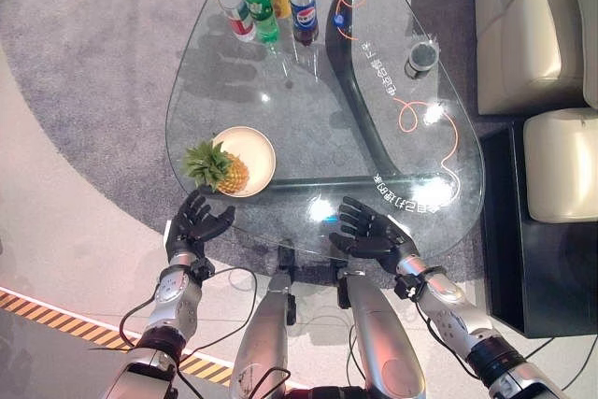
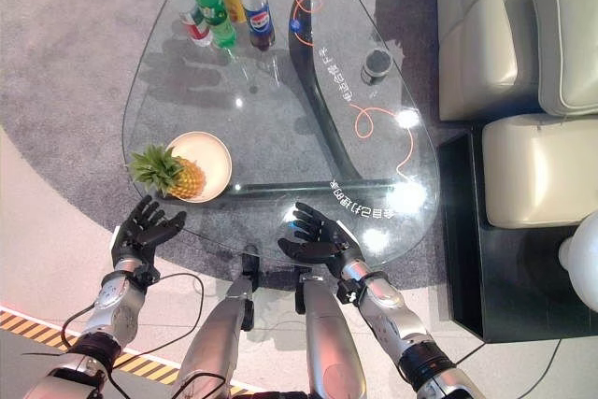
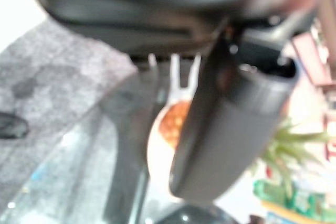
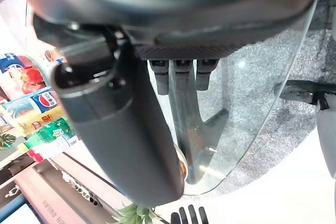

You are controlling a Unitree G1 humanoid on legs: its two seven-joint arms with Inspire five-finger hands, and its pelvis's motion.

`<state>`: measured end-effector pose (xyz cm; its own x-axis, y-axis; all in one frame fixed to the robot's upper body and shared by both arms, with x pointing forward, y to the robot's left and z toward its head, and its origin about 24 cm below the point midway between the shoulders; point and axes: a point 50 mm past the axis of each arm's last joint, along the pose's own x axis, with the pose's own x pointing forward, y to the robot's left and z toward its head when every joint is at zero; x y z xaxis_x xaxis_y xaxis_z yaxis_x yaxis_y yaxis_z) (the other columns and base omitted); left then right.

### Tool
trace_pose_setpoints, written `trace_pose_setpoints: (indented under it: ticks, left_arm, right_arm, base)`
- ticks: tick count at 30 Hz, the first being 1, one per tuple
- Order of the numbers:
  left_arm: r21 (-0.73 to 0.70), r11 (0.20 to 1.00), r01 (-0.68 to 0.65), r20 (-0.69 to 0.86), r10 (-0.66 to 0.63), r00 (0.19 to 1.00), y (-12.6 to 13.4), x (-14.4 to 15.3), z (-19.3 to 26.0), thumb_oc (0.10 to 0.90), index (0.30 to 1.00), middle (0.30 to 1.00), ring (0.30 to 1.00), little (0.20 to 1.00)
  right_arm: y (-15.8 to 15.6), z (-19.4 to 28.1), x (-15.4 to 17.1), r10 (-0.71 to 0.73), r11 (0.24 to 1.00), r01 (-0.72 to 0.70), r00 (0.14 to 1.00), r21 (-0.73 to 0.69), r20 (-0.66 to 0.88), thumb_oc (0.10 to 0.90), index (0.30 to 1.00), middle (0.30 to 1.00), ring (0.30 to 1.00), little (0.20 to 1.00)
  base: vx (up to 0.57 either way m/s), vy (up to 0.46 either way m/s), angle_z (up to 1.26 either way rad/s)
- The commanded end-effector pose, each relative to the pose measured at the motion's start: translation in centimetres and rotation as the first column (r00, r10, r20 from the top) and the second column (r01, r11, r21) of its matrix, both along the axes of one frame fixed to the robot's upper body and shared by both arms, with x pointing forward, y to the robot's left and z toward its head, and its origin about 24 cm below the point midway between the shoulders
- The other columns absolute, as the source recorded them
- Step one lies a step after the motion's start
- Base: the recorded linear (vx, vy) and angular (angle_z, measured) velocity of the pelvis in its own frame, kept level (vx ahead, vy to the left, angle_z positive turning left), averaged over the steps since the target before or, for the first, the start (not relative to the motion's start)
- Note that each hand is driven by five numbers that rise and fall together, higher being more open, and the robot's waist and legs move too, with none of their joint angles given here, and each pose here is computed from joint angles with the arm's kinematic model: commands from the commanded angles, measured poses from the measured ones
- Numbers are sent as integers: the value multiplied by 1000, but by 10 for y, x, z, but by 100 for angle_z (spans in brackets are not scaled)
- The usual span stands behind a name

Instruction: Pick up the fruit to the plate

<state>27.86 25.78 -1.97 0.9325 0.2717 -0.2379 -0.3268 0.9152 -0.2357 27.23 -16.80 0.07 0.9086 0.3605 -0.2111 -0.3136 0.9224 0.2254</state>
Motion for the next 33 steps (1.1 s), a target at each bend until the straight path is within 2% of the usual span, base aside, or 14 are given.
trace_pose_setpoints:
  ticks: [1,10,12,15,25,27,33]
  left_arm:
    - [20,999,-36,-23,36,999,17,-18,-9,800,900,900,900,900]
    - [-70,997,-28,-292,6,956,1,-69,-67,800,900,900,900,900]
    - [-79,997,-12,-385,-20,923,-4,-88,-84,800,900,900,900,900]
    - [-90,996,-3,-437,-37,899,-8,-100,-94,800,900,900,900,900]
    - [-141,988,-60,-619,-41,785,-16,-145,-123,800,900,900,900,900]
    - [-161,983,-92,-669,-40,742,-16,-160,-130,800,900,900,900,900]
    - [-206,972,-114,-758,-85,646,-26,-181,-141,800,900,900,900,900]
  right_arm:
    - [13,2,-10,54,996,-59,996,74,67,800,900,900,900,900]
    - [-2,-53,-40,-49,995,64,983,76,-179,800,900,900,900,900]
    - [-10,-73,-54,-91,989,119,959,89,-267,800,900,900,900,900]
    - [-16,-86,-65,-122,986,152,935,67,-332,800,900,900,900,900]
    - [-37,-133,-117,-241,963,267,775,-43,-584,800,900,900,900,900]
    - [-46,-144,-135,-295,950,286,698,-123,-653,800,900,900,900,900]
    - [-52,-158,-163,-339,937,282,579,-208,-741,800,900,900,900,900]
  base:
    - [12,-29,7]
    - [28,-25,11]
    - [61,-22,7]
    - [73,-9,14]
    - [63,-13,3]
    - [54,-7,0]
    - [42,-9,0]
